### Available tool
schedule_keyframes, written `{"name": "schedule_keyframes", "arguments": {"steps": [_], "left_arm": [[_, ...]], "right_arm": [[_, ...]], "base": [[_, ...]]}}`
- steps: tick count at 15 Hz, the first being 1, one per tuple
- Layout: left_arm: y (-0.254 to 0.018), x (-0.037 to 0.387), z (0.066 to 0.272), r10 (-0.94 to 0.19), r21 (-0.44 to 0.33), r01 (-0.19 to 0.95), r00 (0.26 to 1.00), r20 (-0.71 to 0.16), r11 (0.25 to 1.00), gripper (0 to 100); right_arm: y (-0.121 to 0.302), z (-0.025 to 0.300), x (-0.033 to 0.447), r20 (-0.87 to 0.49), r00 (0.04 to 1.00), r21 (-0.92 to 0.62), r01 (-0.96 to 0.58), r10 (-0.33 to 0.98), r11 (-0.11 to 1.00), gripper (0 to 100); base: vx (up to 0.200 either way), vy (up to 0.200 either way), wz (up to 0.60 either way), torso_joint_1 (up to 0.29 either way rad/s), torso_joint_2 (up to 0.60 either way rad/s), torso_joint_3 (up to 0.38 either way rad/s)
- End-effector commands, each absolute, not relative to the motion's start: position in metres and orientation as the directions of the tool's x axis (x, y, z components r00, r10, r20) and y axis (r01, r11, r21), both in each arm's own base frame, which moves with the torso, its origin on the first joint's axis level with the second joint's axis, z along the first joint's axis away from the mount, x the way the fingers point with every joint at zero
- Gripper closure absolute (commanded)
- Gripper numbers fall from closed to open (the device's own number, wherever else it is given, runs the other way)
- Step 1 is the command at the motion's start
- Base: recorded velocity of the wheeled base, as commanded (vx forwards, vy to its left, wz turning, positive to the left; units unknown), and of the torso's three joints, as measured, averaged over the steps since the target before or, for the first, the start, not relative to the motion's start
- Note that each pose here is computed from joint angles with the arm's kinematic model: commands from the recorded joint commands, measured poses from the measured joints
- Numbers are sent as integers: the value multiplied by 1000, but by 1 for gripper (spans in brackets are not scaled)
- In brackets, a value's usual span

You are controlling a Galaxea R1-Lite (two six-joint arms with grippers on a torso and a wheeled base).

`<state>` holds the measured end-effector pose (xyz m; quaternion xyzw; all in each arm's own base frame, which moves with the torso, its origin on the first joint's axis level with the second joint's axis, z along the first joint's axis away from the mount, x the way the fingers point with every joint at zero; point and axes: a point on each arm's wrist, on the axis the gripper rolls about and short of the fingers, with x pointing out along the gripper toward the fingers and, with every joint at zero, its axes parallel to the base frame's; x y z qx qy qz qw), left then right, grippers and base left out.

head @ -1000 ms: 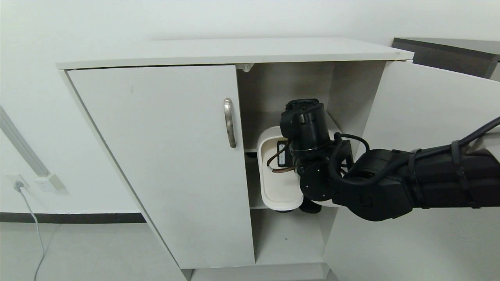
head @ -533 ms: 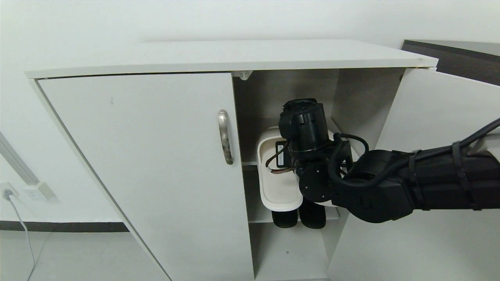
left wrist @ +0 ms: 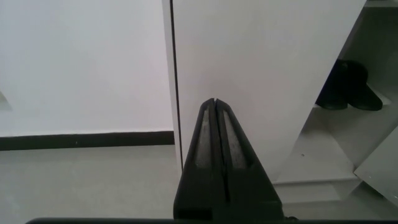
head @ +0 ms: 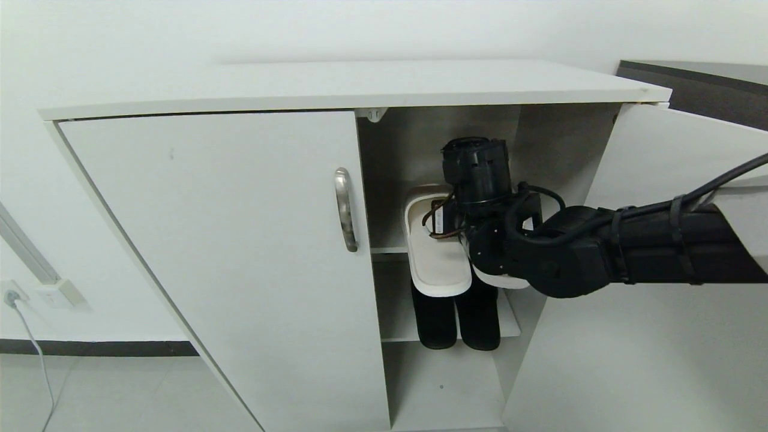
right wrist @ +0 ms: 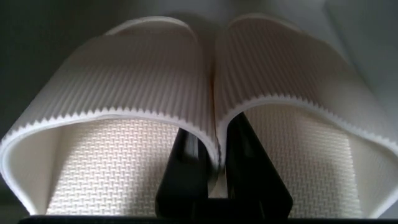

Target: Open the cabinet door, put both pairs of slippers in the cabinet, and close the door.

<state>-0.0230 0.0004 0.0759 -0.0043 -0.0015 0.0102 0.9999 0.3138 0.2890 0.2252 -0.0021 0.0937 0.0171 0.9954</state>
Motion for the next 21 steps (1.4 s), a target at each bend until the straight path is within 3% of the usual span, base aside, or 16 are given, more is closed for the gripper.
{"name": "schedule_keyframes", "arguments": {"steps": [1, 9, 21], "left_arm": [[0, -23, 76, 21, -9, -21, 1000, 2, 1000, 100], [0, -23, 76, 21, -12, -21, 1000, 2, 1000, 100], [0, -23, 76, 25, -12, -25, 1000, 2, 1000, 100]], "right_arm": [[293, 224, 328, -198, 980, -10, -22, 20, 1000, 100], [294, 244, 360, -180, 984, 20, 6, -2, 1000, 100], [292, 231, 373, -206, 978, 3, 11, -10, 1000, 100]], "base": [[0, 0, 0, 0, 0, 0], [0, 0, 0, 0, 0, 0], [0, 0, 0, 0, 0, 0]]}}
